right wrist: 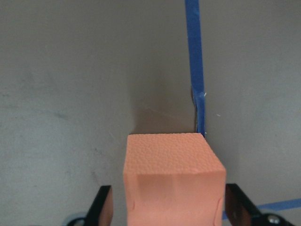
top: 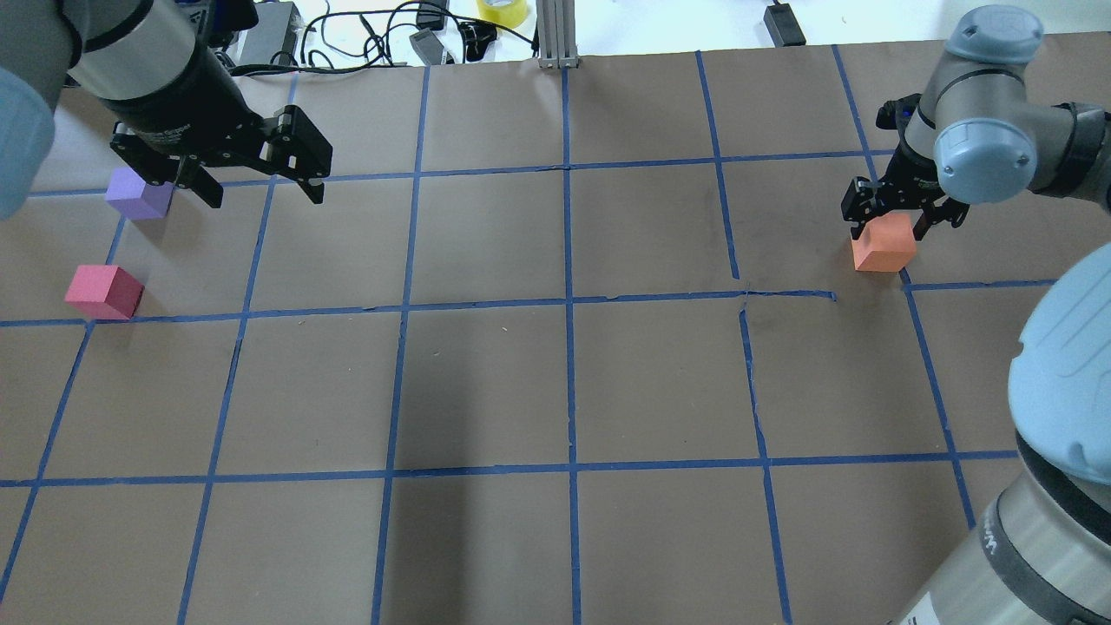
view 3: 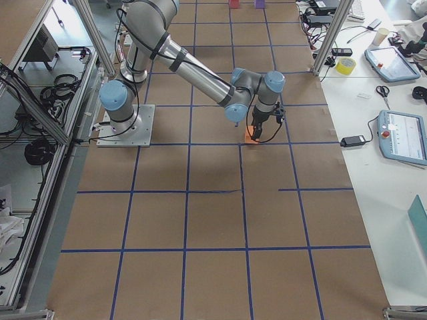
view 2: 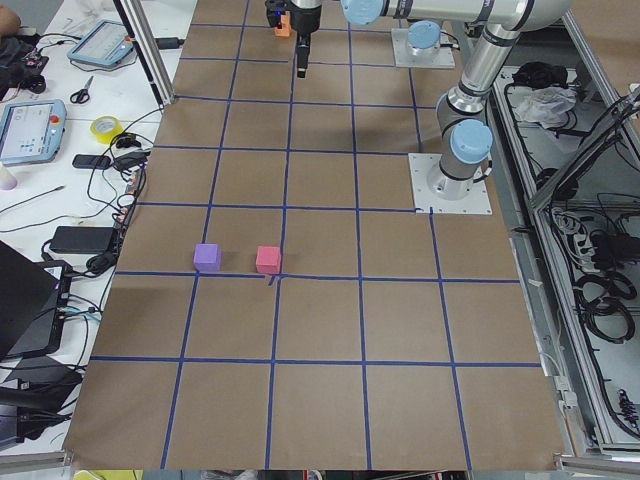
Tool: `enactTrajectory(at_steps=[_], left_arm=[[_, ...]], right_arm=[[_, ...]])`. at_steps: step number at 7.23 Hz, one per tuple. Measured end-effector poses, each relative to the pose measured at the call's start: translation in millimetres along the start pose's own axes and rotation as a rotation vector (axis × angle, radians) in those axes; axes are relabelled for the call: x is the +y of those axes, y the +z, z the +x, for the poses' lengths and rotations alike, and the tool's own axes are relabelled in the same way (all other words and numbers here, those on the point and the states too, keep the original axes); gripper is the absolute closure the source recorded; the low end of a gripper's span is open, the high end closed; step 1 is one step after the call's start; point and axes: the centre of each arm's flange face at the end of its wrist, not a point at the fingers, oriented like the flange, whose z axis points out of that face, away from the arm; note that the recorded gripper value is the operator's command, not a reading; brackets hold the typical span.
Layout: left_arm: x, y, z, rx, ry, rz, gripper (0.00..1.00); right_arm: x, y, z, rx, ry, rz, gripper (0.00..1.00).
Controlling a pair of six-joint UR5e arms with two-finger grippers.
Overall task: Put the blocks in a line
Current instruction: 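Carry the orange cube with the right gripper toward the table's middle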
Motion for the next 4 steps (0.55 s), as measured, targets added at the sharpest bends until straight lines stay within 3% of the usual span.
enactTrajectory(at_steps=[1, 2, 4], left_arm=[[0.0, -0.1, 0.0, 0.0, 0.0, 0.0, 0.0], [-0.1, -0.2, 0.0, 0.0, 0.001, 0.001, 0.0], [-0.1, -0.4, 0.0, 0.0, 0.0, 0.001, 0.0]], right_arm=[[-0.1, -0.3, 0.2, 0.002, -0.008, 0.0, 0.75], [-1.0, -4.0, 0.5, 0.001, -0.011, 0.008, 0.81], [-3.6, -20.5, -4.1, -0.001, -0.017, 0.038, 0.81]])
